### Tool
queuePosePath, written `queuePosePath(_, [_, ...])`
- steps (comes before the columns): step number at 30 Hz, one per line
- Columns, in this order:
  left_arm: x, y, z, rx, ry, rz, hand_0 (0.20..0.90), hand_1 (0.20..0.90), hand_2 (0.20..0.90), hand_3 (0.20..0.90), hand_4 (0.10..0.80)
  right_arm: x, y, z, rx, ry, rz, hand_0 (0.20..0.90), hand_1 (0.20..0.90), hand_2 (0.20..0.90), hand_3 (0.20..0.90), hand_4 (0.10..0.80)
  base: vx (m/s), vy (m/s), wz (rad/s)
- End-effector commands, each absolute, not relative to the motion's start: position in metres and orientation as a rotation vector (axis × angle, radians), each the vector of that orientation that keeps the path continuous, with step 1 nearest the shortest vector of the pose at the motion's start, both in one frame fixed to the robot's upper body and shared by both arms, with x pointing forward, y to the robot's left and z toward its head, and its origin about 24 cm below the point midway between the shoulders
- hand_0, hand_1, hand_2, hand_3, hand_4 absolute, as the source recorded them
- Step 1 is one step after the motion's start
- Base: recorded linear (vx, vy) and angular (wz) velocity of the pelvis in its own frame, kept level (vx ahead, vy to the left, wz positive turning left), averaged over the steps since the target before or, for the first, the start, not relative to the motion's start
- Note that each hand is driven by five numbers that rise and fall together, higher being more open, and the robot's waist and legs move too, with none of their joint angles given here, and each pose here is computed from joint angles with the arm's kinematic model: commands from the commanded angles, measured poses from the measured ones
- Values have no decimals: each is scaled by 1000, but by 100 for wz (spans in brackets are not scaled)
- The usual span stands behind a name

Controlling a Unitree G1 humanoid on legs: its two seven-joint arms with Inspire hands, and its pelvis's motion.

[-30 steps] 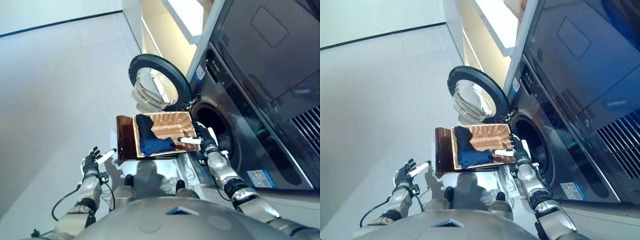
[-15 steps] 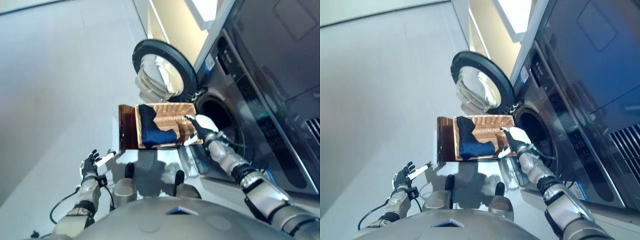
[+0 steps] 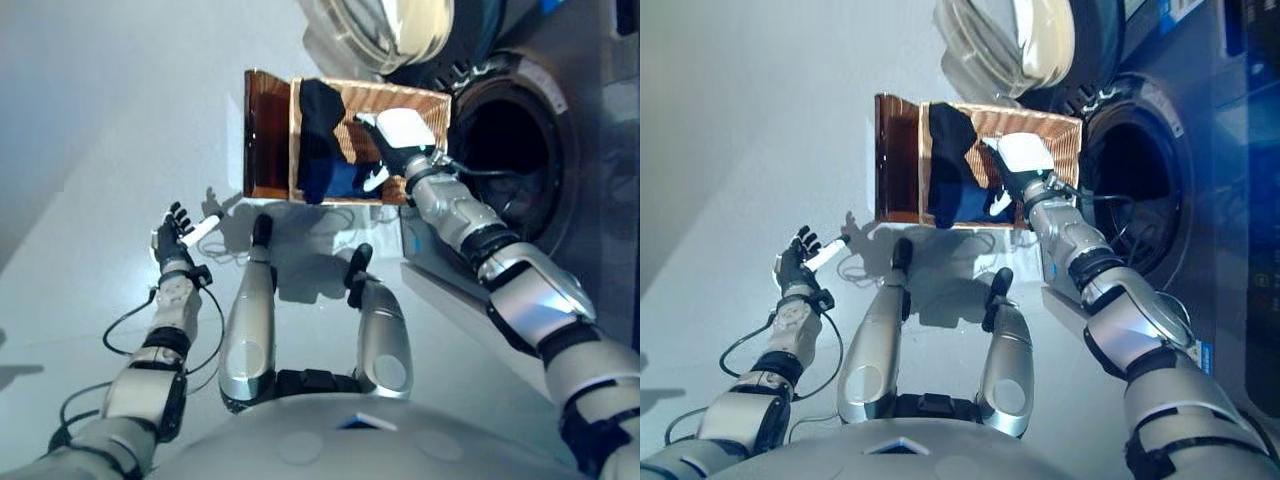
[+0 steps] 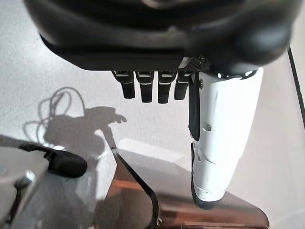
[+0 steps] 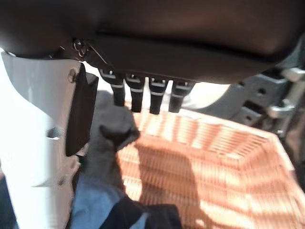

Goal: Pick up the clothes and place them into the washing machine

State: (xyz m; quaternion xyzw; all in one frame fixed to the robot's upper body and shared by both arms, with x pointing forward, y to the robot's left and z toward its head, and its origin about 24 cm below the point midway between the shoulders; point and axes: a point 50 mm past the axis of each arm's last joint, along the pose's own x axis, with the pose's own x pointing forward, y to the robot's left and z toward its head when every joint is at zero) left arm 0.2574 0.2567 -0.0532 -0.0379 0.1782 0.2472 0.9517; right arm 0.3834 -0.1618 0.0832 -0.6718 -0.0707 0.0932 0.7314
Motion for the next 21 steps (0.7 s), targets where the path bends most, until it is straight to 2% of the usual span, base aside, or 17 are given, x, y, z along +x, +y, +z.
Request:
queuePosePath(1, [270,267,-25,-59,194,517,900,900,900,900,800,395,-174,117,-1489,-242,60,900,900,900,900,800,-33,0,8])
queuePosePath(6, [285,268,-8,-89,124,519,900,900,900,900,800,405,-185,135,-1498,-218,-26,900,900,900,900,800,-22,2,4])
queuePosePath(12, [286,269,-5,-73,117,517,900,900,900,900,800,407,-182,139,-1513,-213,-18,900,900,900,900,800,-13,-3,5])
queuePosePath(21, [287,267,-4,-81,104,502,900,900,900,900,800,408,-205,141,-1542,-128,-69,900,900,900,900,800,-23,-3,12])
